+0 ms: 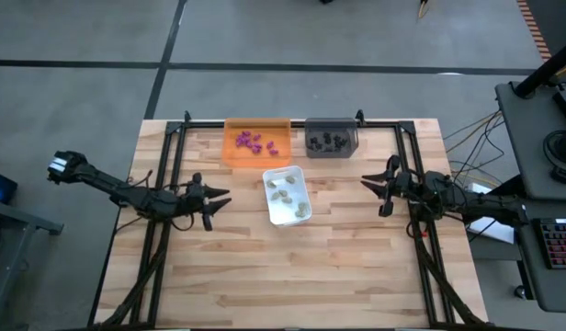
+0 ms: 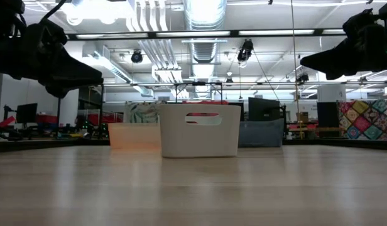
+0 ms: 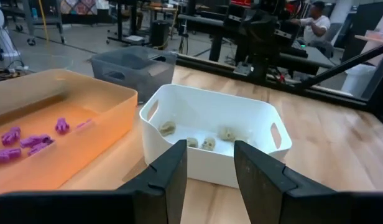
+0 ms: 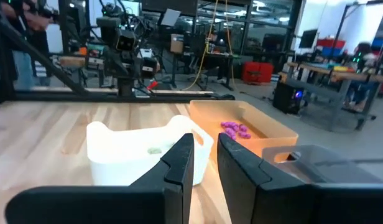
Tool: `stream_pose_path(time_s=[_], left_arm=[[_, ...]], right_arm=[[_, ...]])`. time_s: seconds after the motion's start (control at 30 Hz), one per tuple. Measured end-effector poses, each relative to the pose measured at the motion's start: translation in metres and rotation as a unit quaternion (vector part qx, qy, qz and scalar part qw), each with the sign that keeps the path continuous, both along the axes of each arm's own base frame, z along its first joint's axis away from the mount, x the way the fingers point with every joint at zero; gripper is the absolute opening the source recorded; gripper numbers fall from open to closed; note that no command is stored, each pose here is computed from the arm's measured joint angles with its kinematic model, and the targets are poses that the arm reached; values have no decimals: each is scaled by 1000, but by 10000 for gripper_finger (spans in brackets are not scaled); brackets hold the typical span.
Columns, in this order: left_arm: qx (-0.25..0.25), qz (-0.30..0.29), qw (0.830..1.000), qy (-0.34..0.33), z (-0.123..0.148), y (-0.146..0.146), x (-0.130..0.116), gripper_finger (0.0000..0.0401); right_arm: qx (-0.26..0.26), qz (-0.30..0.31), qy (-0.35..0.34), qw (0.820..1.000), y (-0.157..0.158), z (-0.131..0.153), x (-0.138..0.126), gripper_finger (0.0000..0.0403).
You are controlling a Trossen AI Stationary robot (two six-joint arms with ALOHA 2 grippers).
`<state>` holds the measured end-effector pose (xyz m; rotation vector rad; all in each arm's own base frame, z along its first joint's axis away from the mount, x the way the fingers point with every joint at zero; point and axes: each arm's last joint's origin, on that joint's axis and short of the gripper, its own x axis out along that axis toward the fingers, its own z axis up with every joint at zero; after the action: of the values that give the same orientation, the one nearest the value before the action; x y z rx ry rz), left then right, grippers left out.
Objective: Sort Halloween decoration
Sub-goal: Return to Home Position
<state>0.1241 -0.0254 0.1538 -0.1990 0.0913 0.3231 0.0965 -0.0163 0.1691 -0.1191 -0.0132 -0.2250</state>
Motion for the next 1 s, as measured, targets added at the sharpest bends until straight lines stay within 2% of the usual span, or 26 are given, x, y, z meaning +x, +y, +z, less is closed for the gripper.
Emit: stream_pose_path(time_s=[0.23,1.0], left_arm=[[3,-1,1000,8,0,-1,2,115],[19,-3,998,52,-10,-2,6,115]], right_arm=[[27,1,-5,1000,0,0,0,59],[28,1,-6,1000,0,0,0,68]])
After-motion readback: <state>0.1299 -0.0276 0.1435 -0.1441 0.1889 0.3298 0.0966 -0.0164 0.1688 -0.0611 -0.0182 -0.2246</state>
